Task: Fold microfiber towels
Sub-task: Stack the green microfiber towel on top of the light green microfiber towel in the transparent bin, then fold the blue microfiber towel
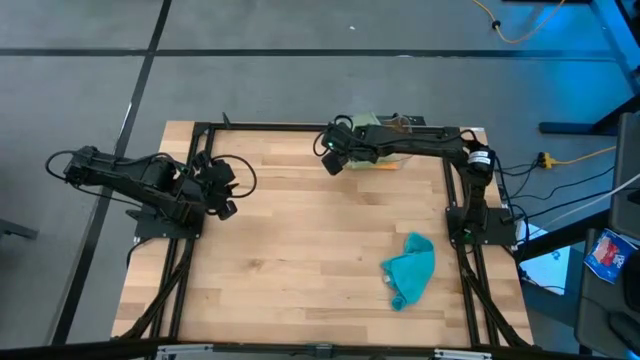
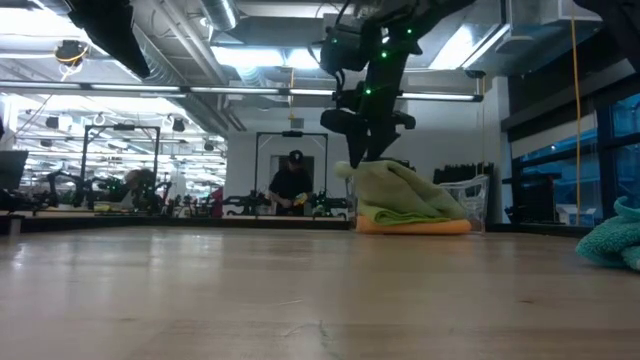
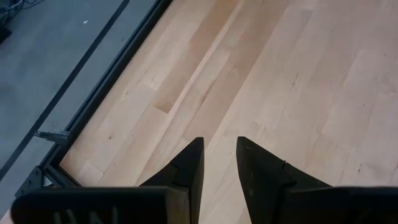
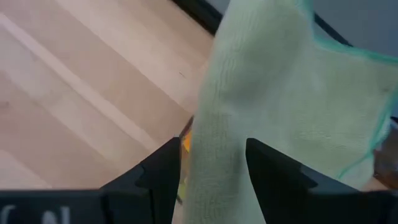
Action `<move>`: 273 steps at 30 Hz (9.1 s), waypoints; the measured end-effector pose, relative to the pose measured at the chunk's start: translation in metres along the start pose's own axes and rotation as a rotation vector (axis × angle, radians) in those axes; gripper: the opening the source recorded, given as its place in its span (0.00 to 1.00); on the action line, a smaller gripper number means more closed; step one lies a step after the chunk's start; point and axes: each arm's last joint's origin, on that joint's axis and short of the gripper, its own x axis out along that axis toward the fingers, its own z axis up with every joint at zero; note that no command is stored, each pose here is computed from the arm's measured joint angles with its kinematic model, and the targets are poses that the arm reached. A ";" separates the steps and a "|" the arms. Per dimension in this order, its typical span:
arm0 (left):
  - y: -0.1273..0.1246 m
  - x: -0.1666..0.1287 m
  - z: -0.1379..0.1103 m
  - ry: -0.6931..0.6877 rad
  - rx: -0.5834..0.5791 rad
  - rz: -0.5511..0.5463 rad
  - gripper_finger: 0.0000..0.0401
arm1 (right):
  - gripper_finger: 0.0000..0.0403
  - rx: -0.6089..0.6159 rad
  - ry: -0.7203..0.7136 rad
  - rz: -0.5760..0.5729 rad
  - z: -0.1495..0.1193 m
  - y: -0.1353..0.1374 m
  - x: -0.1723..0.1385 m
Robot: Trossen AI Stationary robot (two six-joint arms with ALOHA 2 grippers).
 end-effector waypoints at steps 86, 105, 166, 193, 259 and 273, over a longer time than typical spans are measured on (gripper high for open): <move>0.000 0.000 0.000 0.000 -0.001 0.000 0.22 | 0.02 0.243 0.020 -0.281 -0.004 -0.160 -0.121; 0.000 0.000 0.000 0.000 -0.001 0.000 0.22 | 0.04 0.235 0.077 -0.011 0.021 -0.097 -0.018; 0.000 0.000 0.001 -0.022 -0.008 0.022 0.22 | 0.39 0.121 0.236 -0.053 0.001 -0.069 0.001; 0.000 0.000 0.001 -0.021 -0.029 0.022 0.22 | 0.39 0.062 0.328 -0.096 -0.008 -0.073 -0.013; 0.003 0.000 0.002 -0.080 -0.067 0.108 0.22 | 0.39 0.038 0.368 0.161 -0.287 0.104 -0.180; 0.003 0.000 0.003 -0.081 -0.075 0.108 0.22 | 0.39 0.014 0.398 -0.019 -0.311 0.128 -0.135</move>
